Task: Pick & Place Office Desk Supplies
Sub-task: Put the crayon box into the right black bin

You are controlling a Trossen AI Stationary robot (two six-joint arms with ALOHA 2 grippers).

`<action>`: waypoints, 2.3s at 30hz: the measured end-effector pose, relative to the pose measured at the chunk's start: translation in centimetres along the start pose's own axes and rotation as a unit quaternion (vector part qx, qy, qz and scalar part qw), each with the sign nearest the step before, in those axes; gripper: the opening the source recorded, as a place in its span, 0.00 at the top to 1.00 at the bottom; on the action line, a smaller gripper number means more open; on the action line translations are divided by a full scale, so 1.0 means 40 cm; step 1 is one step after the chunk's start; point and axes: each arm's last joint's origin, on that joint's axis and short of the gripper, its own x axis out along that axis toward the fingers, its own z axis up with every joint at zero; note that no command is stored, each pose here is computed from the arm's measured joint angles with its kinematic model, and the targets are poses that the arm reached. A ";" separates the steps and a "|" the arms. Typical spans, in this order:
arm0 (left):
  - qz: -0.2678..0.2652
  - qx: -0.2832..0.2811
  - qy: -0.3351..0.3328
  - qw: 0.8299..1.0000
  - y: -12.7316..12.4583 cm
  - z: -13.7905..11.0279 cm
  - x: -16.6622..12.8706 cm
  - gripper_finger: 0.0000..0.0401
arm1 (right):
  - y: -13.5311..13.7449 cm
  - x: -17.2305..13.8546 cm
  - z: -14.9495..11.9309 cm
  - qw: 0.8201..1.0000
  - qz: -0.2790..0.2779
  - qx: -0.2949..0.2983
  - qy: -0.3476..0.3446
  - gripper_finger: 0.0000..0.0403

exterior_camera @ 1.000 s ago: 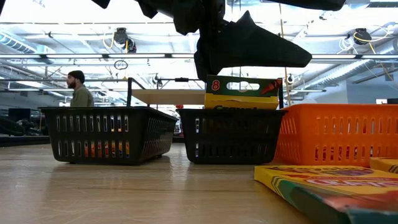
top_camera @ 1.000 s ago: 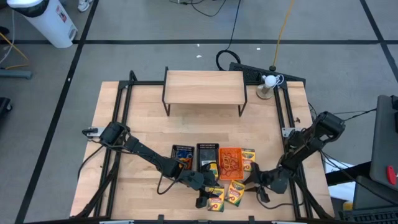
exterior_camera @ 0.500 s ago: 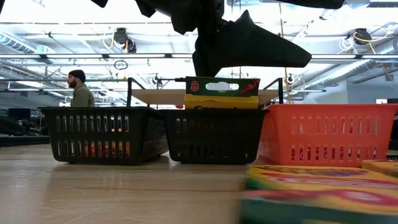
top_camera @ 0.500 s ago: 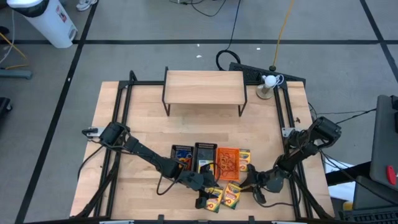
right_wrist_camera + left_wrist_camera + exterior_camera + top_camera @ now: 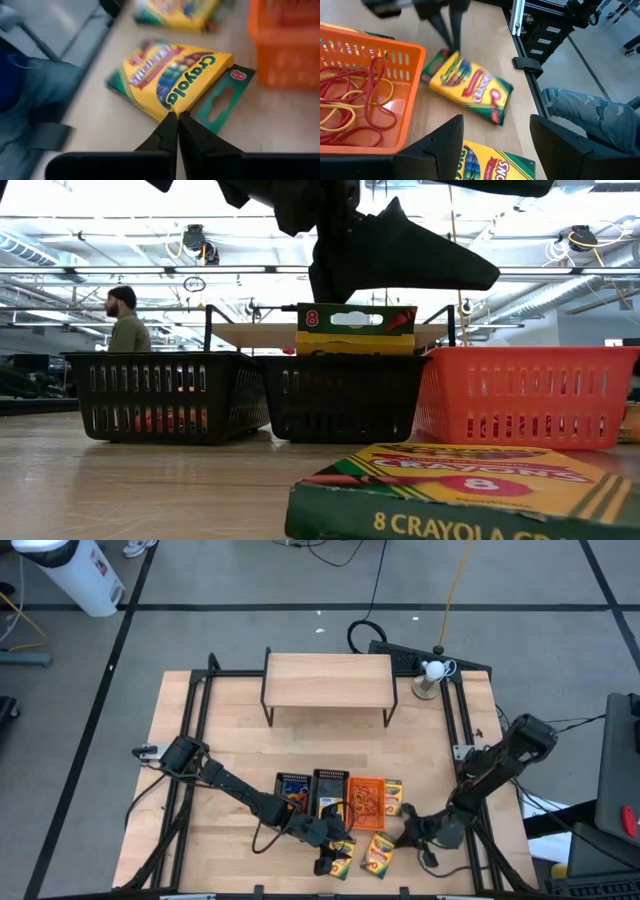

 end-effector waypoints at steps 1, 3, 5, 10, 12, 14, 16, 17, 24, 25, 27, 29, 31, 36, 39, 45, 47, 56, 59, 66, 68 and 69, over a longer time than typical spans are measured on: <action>0.000 0.002 0.000 1.000 0.000 0.000 0.000 0.43 | 0.008 -0.012 0.010 1.000 0.001 -0.006 -0.013 1.00; 0.002 0.009 -0.001 1.000 0.000 0.000 0.000 0.43 | 0.019 -0.035 0.028 0.999 -0.002 -0.017 -0.037 1.00; 0.005 0.015 -0.003 1.000 0.003 0.002 0.000 0.43 | 0.026 -0.056 0.044 0.998 -0.004 -0.026 -0.052 1.00; 0.011 0.051 -0.008 0.999 0.021 0.011 0.001 0.43 | 0.037 -0.095 0.085 0.994 0.003 -0.046 -0.101 1.00; 0.012 0.070 -0.008 0.997 0.031 0.016 0.001 0.43 | 0.039 -0.107 0.096 0.992 0.004 -0.054 -0.111 1.00; 0.007 0.090 0.000 0.996 0.040 0.031 -0.014 0.43 | 0.040 -0.117 0.105 0.991 0.005 -0.058 -0.121 1.00; 0.008 0.104 -0.001 0.995 0.046 0.059 -0.040 0.43 | 0.037 -0.125 0.111 0.990 -0.004 -0.059 -0.126 1.00; 0.013 0.114 0.004 0.993 0.048 0.074 -0.061 0.43 | 0.034 -0.128 0.114 0.990 -0.009 -0.059 -0.127 1.00; 0.080 0.182 0.041 0.979 0.052 0.160 -0.231 0.43 | -0.009 -0.132 0.138 0.990 -0.056 -0.049 -0.120 1.00; 0.090 0.183 0.044 0.978 0.054 0.161 -0.253 0.43 | -0.021 -0.131 0.142 0.990 -0.069 -0.047 -0.117 1.00; 0.103 0.183 0.038 0.977 0.057 0.160 -0.289 0.43 | -0.046 -0.129 0.154 0.989 -0.089 -0.043 -0.111 1.00; 0.115 0.173 0.033 0.978 0.063 0.147 -0.320 0.43 | -0.069 -0.124 0.168 0.988 -0.101 -0.043 -0.109 1.00; 0.122 0.155 0.020 0.980 0.064 0.136 -0.348 0.43 | -0.088 -0.121 0.182 0.988 -0.101 -0.049 -0.108 1.00; 0.139 0.119 -0.022 0.983 0.050 0.093 -0.396 0.43 | -0.122 -0.119 0.221 0.988 -0.072 -0.068 -0.121 1.00; 0.137 0.115 -0.056 0.982 0.032 0.069 -0.403 0.43 | -0.136 -0.120 0.241 0.986 -0.048 -0.084 -0.133 1.00; 0.153 0.096 -0.101 0.978 0.002 0.039 -0.406 0.43 | -0.188 -0.121 0.265 0.988 -0.032 -0.086 -0.127 1.00; 0.163 0.087 -0.116 0.976 -0.006 0.039 -0.406 0.43 | -0.206 -0.123 0.271 0.988 -0.025 -0.084 -0.124 1.00; 0.188 0.078 -0.166 0.965 -0.027 0.050 -0.414 0.43 | -0.251 -0.115 0.295 0.987 0.038 -0.106 -0.115 1.00; 0.194 0.076 -0.172 0.963 -0.029 0.052 -0.415 0.43 | -0.252 -0.106 0.321 0.984 0.060 -0.120 -0.115 1.00; 0.194 0.073 -0.173 0.963 -0.029 0.052 -0.415 0.43 | -0.251 -0.062 0.375 0.979 0.079 -0.160 -0.099 1.00; 0.194 0.074 -0.173 0.963 -0.029 0.052 -0.415 0.43 | -0.263 -0.047 0.377 0.980 0.081 -0.160 -0.089 1.00; 0.194 0.075 -0.174 0.963 -0.029 0.052 -0.415 0.43 | -0.271 -0.040 0.376 0.980 0.085 -0.158 -0.085 1.00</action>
